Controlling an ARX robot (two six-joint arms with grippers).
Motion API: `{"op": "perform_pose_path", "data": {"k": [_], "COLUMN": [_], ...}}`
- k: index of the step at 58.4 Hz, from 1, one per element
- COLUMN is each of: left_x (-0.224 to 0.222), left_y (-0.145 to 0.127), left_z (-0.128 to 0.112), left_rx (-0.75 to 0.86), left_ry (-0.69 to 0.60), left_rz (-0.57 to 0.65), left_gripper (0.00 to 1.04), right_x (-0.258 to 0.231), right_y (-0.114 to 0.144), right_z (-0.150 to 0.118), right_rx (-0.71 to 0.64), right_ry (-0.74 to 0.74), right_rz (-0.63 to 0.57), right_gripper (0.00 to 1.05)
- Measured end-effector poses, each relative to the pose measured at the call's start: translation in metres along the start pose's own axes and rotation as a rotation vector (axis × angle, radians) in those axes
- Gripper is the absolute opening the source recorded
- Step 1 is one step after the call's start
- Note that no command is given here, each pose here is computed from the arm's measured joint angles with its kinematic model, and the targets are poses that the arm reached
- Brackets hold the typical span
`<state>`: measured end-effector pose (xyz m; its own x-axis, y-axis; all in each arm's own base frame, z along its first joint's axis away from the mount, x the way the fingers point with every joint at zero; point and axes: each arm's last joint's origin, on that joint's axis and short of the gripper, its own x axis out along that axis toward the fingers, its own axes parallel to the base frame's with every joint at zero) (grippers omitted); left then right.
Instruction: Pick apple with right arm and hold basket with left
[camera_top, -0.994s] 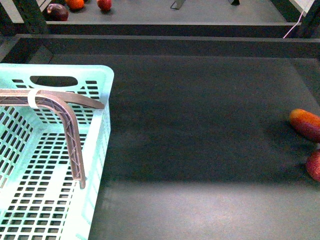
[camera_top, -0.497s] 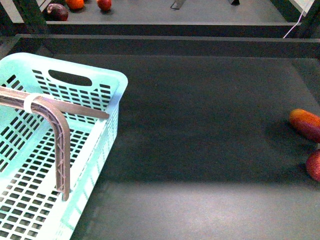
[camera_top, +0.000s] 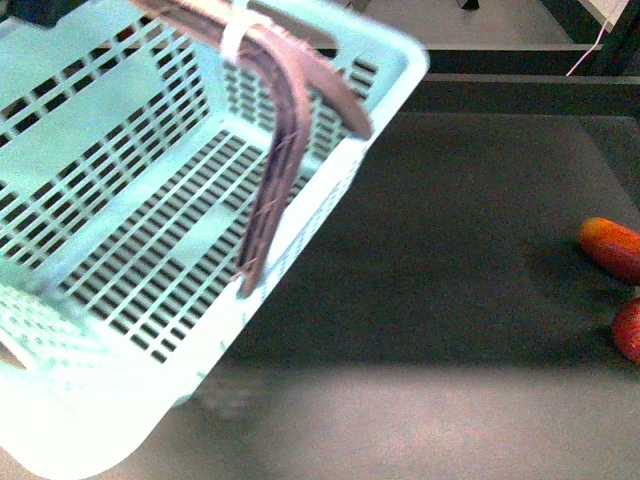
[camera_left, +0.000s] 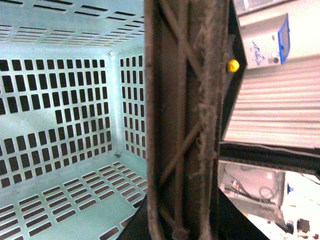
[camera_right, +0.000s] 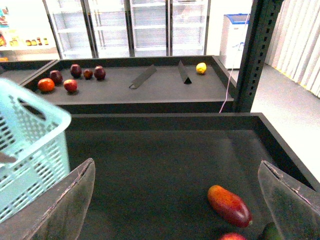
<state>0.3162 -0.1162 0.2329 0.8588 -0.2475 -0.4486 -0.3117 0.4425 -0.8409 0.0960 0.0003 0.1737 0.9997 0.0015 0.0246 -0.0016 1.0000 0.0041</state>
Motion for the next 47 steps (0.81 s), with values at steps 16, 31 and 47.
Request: {"op": "perform_pose_path", "data": {"k": [16, 31, 47], "left_x": [0.007, 0.005, 0.002], "left_y": [-0.023, -0.033, -0.045], "left_z": [-0.054, -0.078, -0.081], "left_rx": [0.157, 0.230, 0.285], "left_ry": [0.203, 0.318, 0.324], "left_rz": [-0.078, -0.171, -0.236], "left_gripper": [0.06, 0.06, 0.06], "right_x": [0.000, 0.000, 0.000], "right_y": [0.000, 0.000, 0.000], "right_z": [0.000, 0.000, 0.000], "right_rx": [0.000, 0.000, 0.000], "right_ry": [0.000, 0.000, 0.000], "right_rz": [0.000, 0.000, 0.000], "right_gripper": [0.96, 0.96, 0.96]}}
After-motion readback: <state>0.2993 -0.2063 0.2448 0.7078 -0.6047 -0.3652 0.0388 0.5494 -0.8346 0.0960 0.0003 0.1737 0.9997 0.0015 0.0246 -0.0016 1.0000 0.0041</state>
